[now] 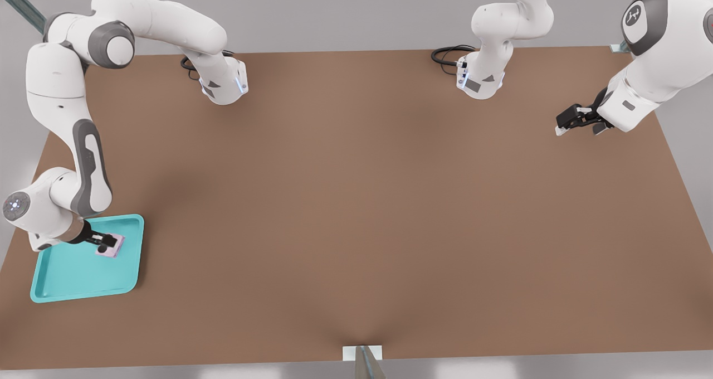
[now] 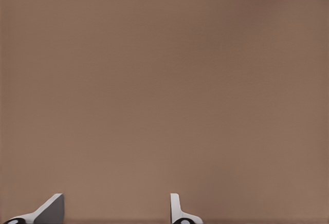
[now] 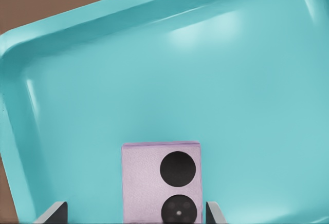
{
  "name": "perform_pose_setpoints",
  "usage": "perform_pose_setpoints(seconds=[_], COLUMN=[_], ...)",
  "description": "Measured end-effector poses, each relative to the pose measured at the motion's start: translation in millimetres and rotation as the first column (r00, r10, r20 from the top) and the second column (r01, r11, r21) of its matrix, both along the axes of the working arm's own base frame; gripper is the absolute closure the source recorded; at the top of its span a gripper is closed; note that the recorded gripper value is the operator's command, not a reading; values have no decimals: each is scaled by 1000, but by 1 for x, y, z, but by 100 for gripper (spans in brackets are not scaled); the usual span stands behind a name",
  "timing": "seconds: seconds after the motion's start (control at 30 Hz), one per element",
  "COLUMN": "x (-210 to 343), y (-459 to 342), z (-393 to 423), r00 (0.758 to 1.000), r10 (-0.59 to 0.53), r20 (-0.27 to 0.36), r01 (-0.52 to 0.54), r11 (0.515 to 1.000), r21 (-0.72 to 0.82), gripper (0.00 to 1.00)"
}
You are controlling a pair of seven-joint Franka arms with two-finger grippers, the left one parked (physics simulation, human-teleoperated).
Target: Keep left arm still and place phone on the tray with right arm
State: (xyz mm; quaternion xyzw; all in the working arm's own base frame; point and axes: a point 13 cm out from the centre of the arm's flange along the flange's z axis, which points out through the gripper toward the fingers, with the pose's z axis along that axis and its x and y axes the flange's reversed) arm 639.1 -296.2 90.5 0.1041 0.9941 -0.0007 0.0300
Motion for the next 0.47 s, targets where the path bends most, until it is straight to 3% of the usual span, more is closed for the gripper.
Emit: perform_pose_setpoints(seconds=[0.03, 0.1, 0.13, 0.2, 0.23, 0.27, 0.37, 0.47], x=[4, 48, 74, 90, 91, 82, 2, -32], y=[2, 41, 87, 211, 265, 298, 334, 335], z=[9, 118, 187, 295, 345, 387, 425, 416], r00=[999, 982, 956, 889, 857, 846, 867, 893], r10=[32, 149, 230, 389, 452, 486, 480, 444], r20=[11, 120, 180, 242, 248, 221, 137, 79], r01=[-32, -145, -223, -383, -438, -454, -457, -435], r11=[999, 989, 973, 921, 892, 872, 874, 894], r21=[-2, -38, -55, -72, -113, -181, -167, -112], gripper=[0, 0, 0, 0, 0, 0, 0, 0])
